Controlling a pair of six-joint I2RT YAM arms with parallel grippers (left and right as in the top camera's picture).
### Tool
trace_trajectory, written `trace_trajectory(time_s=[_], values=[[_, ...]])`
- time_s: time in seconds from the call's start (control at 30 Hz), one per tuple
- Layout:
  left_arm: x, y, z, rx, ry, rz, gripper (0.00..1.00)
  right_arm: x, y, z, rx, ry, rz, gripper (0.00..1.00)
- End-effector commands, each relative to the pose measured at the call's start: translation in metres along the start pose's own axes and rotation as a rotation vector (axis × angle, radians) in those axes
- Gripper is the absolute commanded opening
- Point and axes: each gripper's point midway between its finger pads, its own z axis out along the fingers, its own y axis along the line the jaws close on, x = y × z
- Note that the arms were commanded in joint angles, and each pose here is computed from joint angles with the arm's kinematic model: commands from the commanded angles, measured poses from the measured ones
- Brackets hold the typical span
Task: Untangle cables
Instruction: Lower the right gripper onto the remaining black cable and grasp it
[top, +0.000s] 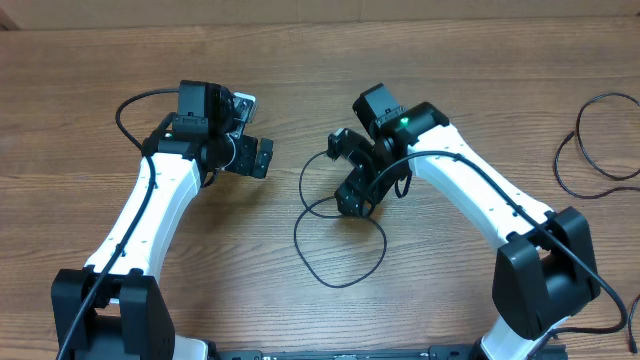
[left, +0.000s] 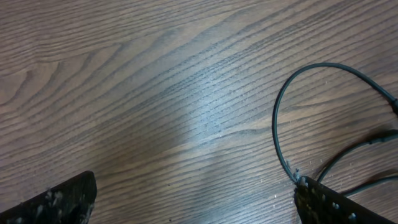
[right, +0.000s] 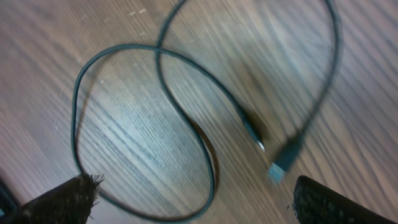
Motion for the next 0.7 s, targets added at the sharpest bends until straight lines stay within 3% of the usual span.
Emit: trace_trajectory(time_s=[0.0, 0.37, 0.67], values=[[-0.005, -0.003, -0.004, 0.014, -0.017, 0.025, 1.00, 0.002, 0.009, 0.011, -0.057, -0.028, -0.140, 1.00], [-0.005, -0.003, -0.004, 0.014, -0.017, 0.026, 1.00, -0.019, -0.002, 0.026, -0.006, -0.149, -0.309, 1.00], [-0.005, -0.003, -0.004, 0.014, -0.017, 0.026, 1.00, -0.009, -0.005, 0.049, 0.009, -0.167, -0.353, 1.00]])
